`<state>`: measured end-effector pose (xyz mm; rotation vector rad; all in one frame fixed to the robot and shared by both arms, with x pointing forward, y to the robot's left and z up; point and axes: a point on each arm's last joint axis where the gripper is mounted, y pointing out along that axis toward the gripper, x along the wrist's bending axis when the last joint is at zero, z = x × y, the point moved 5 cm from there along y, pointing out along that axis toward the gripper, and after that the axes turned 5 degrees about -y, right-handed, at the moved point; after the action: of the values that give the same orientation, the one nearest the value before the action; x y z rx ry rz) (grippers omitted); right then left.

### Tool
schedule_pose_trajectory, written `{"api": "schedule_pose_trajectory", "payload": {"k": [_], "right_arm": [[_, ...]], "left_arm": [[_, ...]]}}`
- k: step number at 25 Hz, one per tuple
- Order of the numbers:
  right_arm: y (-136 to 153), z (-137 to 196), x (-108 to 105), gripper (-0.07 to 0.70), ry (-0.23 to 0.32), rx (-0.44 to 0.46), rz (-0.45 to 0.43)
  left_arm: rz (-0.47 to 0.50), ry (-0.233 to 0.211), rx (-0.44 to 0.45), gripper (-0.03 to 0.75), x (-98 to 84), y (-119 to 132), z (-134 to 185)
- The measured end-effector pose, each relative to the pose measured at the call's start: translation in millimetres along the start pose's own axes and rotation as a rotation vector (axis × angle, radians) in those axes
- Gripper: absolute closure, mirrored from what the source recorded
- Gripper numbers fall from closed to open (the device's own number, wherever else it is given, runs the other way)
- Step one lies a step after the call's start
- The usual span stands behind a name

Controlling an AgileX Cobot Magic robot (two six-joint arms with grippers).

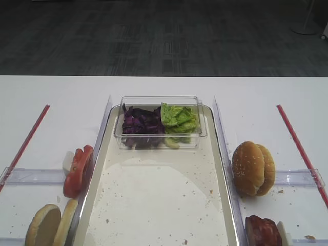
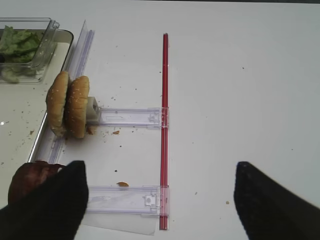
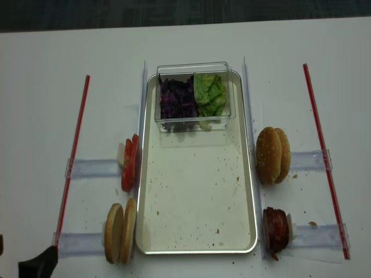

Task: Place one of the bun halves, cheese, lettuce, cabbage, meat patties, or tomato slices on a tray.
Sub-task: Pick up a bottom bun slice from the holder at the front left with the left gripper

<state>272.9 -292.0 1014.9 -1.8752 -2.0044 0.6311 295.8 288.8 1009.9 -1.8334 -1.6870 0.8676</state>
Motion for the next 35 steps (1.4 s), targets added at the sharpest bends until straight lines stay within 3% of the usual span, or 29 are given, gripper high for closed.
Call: {"api": "schedule_pose_trajectory", "payload": {"k": [9, 23, 26, 35], "right_arm": [[0, 0, 0, 0.018, -0.002, 0.0, 0.0], [0, 0, 0, 0.018, -0.006, 0.0, 0.0], [0, 0, 0, 0.018, -0.006, 0.0, 0.0], [0, 0, 0, 0.018, -0.006, 0.0, 0.0]], "left_arm": [[-0.016, -0.021, 0.27, 0.097, -4.7, 23, -36], [-0.062, -0.048, 0.67, 0.097, -3.1, 94, -60], [-0.067, -0.051, 0.713, 0.097, -2.5, 104, -60], [-0.06, -0.06, 0.722, 0.097, -3.6, 108, -60]]}}
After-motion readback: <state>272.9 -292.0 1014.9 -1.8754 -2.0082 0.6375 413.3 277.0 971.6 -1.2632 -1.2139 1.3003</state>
